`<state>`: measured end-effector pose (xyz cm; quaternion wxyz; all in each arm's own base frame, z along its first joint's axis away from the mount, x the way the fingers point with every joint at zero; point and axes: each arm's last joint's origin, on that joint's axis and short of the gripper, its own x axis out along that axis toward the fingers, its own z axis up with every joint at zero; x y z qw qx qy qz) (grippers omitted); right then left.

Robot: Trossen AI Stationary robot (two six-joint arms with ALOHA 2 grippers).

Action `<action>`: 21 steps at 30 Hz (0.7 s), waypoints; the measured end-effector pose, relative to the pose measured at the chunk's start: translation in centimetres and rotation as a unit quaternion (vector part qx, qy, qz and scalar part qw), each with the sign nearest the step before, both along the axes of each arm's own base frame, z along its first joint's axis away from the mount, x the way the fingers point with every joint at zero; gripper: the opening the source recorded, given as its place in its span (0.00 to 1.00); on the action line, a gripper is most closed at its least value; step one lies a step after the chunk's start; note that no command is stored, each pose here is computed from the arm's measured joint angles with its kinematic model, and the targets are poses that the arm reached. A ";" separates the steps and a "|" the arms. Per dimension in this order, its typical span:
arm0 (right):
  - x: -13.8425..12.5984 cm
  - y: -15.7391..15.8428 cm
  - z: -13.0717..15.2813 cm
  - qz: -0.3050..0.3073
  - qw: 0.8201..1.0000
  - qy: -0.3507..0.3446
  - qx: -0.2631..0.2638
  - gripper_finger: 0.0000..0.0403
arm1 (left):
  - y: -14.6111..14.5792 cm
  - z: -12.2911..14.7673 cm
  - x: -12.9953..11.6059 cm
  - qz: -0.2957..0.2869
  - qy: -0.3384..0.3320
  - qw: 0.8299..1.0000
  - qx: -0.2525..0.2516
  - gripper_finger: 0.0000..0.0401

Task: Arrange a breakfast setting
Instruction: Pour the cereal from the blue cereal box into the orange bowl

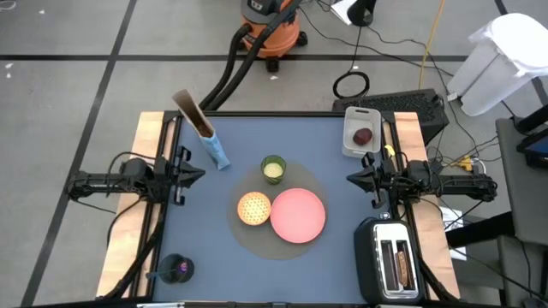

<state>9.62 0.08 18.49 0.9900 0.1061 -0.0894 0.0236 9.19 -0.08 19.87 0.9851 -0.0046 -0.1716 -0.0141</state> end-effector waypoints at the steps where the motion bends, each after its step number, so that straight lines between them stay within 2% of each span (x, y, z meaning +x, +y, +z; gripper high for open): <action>1: 0.0 0.0 0.0 0.000 1.000 0.000 0.000 0.02 | 0.0 0.0 0.0 -0.003 0.000 1.000 -0.008 0.07; 7: 0.0 0.0 0.0 0.000 1.000 0.000 0.000 0.02 | 0.0 0.0 0.0 -0.013 0.001 0.999 -0.038 0.07; 10: 0.0 0.0 0.0 0.000 1.000 0.000 0.000 0.02 | 0.0 0.0 0.0 -0.019 0.002 0.998 -0.055 0.11; 21: 0.0 0.0 0.0 0.000 1.000 0.000 0.000 0.02 | 0.1 0.0 0.0 -0.009 0.001 0.997 -0.081 0.46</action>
